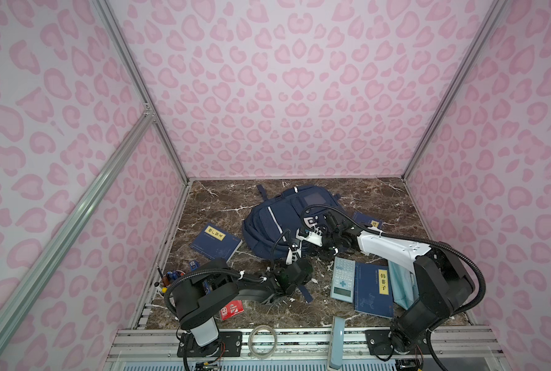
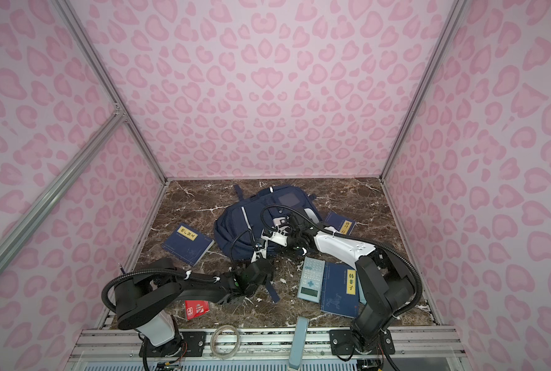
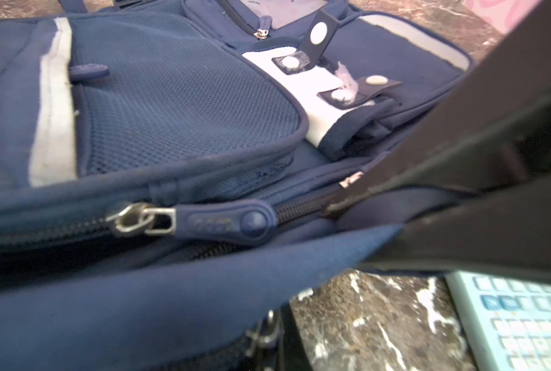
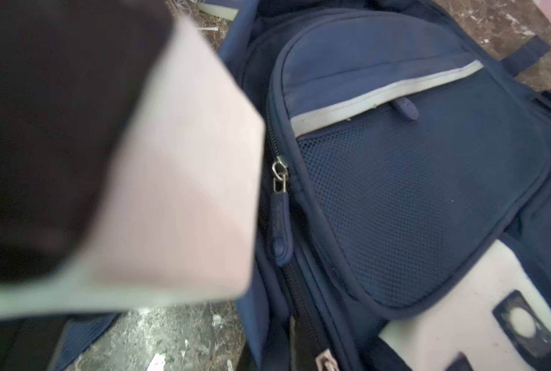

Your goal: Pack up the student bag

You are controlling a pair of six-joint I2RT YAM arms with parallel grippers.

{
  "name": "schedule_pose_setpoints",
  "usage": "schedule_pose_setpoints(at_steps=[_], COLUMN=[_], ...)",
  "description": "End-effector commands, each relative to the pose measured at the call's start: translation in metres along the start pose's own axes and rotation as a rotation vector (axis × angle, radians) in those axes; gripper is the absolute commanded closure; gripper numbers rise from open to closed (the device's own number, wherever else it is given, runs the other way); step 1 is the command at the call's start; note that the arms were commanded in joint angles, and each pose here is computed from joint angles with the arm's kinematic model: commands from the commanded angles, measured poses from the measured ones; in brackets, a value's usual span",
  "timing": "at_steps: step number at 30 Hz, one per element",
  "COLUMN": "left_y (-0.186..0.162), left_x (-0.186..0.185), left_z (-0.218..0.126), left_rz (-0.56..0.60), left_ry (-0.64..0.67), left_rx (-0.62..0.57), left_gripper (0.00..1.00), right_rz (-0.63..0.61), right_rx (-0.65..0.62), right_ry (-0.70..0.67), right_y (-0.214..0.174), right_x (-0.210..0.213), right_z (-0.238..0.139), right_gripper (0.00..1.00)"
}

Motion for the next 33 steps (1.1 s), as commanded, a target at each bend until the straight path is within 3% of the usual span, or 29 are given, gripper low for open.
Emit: schedule_pose_setpoints(at_steps=[1, 10, 15, 25, 26, 27, 29, 30, 33], left_y=[0.014, 0.02, 0.02, 0.013, 0.014, 0.015, 0.02, 0.022, 0.032], left_x=[0.002, 0.009, 0.037, 0.073, 0.077, 0.075, 0.057, 0.048, 0.026], left_z=[-0.006, -0.031, -0.028, -0.032, -0.032, -0.033, -0.037, -0.039, -0.044], left_rz=[-0.09, -0.076, -0.165, -0.159, -0.171, -0.175, -0.176, -0.183, -0.237], left_ry=[-0.073, -0.151, -0.186, -0.13, -0.142, -0.159, -0.228, -0.263, -0.389], left_rx=[0.013, 0.136, 0.201, 0.303, 0.306, 0.311, 0.323, 0.324, 0.32], left_gripper=[0.96, 0.96, 0.96, 0.96, 0.96, 0.96, 0.96, 0.96, 0.96], right_rz=[0.0, 0.02, 0.014, -0.008, -0.015, -0.023, -0.057, -0.081, -0.117], right_rx=[0.043, 0.094, 0.102, 0.182, 0.174, 0.154, 0.082, 0.048, -0.097], right_ry=[0.032, 0.019, 0.013, -0.095, -0.12, -0.141, -0.195, -0.215, -0.244], right_y=[-0.013, -0.024, -0.028, -0.042, -0.042, -0.039, -0.022, -0.013, 0.017], right_x=[0.006, 0.0, 0.001, -0.012, -0.013, -0.014, -0.008, -0.003, 0.015], right_z=[0.004, 0.009, 0.008, 0.008, 0.007, 0.005, 0.002, 0.0, -0.008], right_gripper=[1.0, 1.0, 1.0, 1.0, 0.96, 0.85, 0.48, 0.39, 0.37])
Point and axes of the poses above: each gripper's point midway between its finger pads, its own z axis out along the fingers, its own x axis along the line the jaws close on, y = z × x, the point moved 4 cm from there along -z, back along the fingers, and after that the axes turned 7 degrees about -z, right-handed, at the moved point
